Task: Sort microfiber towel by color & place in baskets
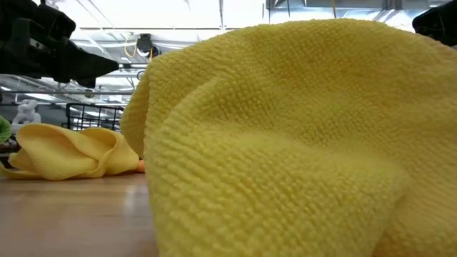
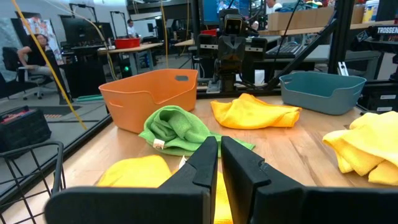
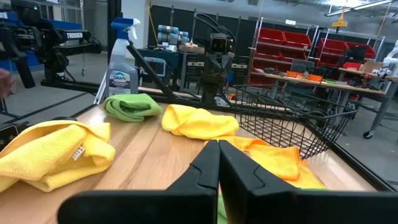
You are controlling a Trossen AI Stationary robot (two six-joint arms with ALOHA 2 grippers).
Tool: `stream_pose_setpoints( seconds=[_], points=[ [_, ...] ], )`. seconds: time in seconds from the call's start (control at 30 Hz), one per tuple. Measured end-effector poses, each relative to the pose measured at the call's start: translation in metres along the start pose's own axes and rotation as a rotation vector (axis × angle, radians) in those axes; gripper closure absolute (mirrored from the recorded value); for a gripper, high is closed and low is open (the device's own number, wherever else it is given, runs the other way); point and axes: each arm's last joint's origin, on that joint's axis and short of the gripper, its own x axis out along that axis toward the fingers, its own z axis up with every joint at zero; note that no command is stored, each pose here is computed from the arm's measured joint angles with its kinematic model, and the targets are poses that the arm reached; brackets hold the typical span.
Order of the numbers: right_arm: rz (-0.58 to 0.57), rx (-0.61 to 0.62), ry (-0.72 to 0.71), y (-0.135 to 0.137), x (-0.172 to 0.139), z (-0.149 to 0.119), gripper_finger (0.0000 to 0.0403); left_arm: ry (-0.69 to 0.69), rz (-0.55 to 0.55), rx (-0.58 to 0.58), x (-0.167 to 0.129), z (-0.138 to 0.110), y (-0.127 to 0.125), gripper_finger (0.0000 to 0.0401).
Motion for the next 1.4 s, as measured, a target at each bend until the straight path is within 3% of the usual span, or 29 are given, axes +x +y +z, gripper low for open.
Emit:
stream_pose_setpoints(
  seconds=[1.13, 1.4],
  points=[
    [-0.001, 0.0, -0.007, 0.0, 0.0, 0.0, 0.0403, -0.014, 0.008, 0.003, 0.0, 0.002, 0.0, 0.0371],
    [-0.002, 0.0, -0.012, 0.0, 0.0, 0.001, 0.0403, -0.101, 0.027, -0.041, -0.008, 0.038, 0.005, 0.0395]
  ],
)
